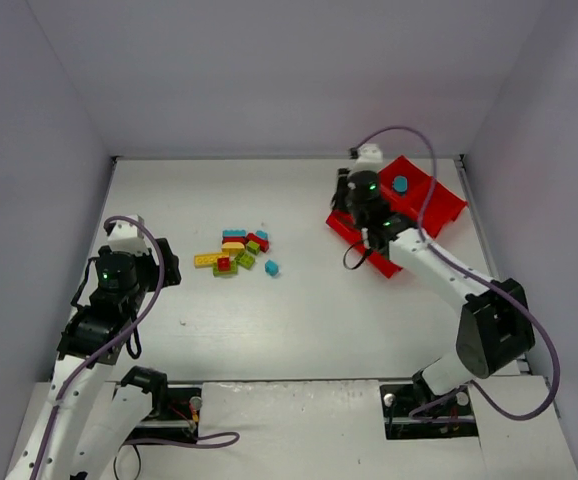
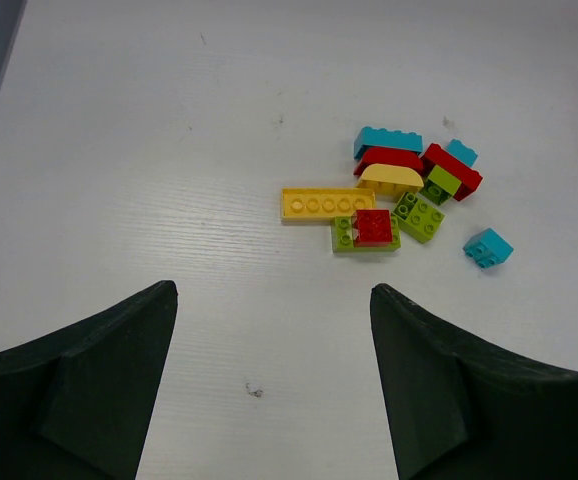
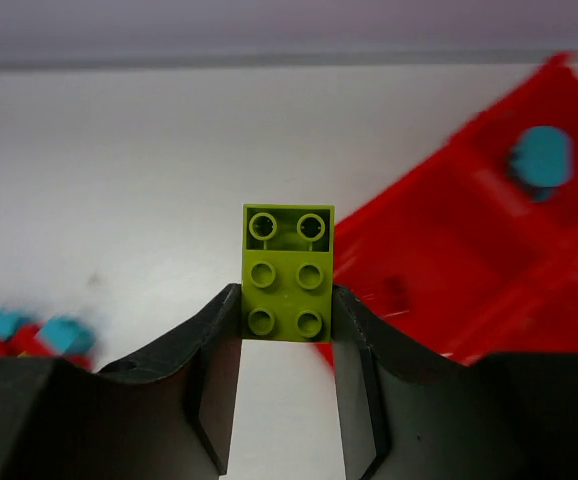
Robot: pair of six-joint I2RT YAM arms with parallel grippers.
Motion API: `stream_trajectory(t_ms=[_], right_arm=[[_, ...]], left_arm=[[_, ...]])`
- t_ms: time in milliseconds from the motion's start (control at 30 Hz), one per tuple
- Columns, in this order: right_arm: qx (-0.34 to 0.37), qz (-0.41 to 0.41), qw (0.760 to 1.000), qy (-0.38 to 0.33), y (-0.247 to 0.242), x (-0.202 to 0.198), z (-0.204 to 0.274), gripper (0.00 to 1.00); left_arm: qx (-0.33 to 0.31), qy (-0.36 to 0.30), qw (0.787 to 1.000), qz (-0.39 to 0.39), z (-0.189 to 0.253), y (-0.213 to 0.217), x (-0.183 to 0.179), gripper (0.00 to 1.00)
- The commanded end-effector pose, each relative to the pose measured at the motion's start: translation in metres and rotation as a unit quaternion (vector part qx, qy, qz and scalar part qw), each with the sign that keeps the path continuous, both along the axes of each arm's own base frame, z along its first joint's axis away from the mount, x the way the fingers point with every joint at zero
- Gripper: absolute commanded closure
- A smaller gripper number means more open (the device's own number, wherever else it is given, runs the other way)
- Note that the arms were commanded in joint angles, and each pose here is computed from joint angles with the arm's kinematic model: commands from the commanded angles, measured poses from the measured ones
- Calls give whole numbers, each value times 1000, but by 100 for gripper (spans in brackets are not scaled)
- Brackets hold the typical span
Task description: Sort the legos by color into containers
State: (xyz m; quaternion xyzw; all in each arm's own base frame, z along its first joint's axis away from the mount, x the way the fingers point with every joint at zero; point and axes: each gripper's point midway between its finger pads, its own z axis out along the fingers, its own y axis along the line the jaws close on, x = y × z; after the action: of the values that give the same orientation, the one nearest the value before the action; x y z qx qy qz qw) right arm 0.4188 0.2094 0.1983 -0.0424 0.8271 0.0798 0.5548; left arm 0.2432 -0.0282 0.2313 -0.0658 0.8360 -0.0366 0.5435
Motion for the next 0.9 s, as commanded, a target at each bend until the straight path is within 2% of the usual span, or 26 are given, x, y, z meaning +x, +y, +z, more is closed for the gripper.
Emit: stream_trajectory(t_ms=[0, 100, 133, 267, 433, 533, 700, 833, 867], right_arm=[[-15, -107, 994, -24, -100, 26, 21, 100], [-14, -159, 987, -18, -152, 35, 17, 100], [-14, -192, 981, -17, -183, 40, 16, 100], [1, -247, 969, -16, -238, 52, 12, 100], [0, -292, 956, 11, -283, 69, -15, 100], [3, -304, 952, 29, -303, 75, -32, 96], [-2, -306, 950, 66, -314, 83, -66, 79], [-8, -292, 954, 63, -313, 93, -63, 65], [-7, -288, 956, 60, -312, 95, -59, 58]], left_arm=[[-7, -34, 999, 5, 22, 0, 7, 28], [-7, -35, 999, 5, 22, 0, 7, 29], [-7, -35, 999, 5, 22, 0, 7, 28], [-7, -34, 999, 4, 22, 0, 7, 29], [-8, -33, 999, 2, 21, -1, 7, 29], [-8, -32, 999, 2, 21, -1, 8, 28], [-7, -33, 999, 1, 22, -1, 8, 29], [-7, -31, 999, 0, 21, -2, 8, 28], [-7, -31, 999, 0, 21, -2, 8, 28]])
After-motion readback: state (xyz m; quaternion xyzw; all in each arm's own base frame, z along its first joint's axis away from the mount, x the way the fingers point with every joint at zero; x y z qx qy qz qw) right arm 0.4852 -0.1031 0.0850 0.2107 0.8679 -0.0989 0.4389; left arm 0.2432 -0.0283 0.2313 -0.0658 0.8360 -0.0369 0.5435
